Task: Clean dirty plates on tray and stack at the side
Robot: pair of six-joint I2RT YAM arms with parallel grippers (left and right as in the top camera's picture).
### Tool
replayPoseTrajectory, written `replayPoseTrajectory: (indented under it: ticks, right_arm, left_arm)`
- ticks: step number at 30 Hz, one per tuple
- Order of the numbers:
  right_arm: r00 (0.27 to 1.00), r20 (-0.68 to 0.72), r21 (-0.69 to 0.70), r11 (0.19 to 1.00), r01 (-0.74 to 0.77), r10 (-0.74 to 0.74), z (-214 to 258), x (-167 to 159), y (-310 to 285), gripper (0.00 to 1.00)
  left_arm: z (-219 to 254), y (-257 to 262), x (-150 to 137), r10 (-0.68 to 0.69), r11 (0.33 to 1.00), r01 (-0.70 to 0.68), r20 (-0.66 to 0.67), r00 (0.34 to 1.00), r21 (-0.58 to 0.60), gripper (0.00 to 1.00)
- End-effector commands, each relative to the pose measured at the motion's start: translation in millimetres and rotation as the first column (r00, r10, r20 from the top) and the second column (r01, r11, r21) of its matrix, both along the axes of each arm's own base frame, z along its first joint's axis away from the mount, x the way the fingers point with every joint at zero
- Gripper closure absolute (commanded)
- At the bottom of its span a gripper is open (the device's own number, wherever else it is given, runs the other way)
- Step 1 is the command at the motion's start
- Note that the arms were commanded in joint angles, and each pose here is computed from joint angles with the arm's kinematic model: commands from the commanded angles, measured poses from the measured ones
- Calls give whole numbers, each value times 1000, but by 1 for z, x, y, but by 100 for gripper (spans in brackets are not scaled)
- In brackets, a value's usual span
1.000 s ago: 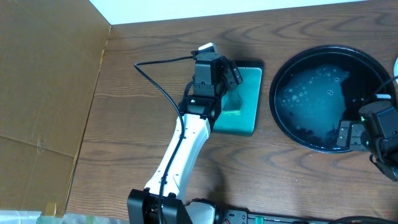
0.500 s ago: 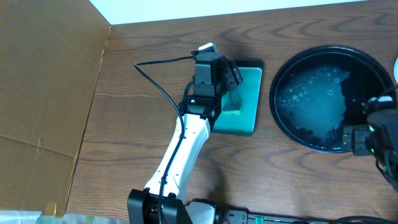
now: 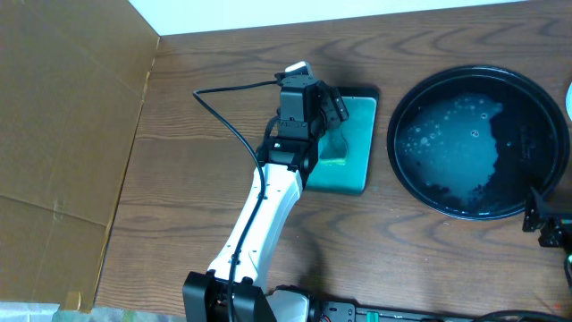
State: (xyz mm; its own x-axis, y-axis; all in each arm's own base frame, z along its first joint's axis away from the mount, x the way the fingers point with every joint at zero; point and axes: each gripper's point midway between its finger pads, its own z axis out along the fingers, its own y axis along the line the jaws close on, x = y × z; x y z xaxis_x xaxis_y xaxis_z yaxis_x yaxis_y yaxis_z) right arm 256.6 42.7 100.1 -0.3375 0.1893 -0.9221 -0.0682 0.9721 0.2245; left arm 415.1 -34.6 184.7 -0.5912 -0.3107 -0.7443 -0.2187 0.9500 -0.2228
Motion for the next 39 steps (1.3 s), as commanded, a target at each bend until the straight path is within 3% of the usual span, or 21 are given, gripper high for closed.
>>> replayPoseTrajectory:
  ticks: [1,12,20,39]
  right_arm:
    - [994,109,-61,998,-24,30,24,1,-3,1]
    - [988,139,-76,994,79,-68,29,-7,-32,1]
    - [962,269,-155,984,91,-46,58,-11,-34,1]
    - [964,264,-173,981,85,-36,56,-11,-33,1]
  left_arm:
    - [2,2,2,4,1000,-4,5,1000,15,19]
    - [2,2,2,4,1000,-4,5,1000,15,19]
    - [2,2,2,4,1000,-4,5,1000,15,19]
    - [2,2,2,4,1000,-4,5,1000,15,19]
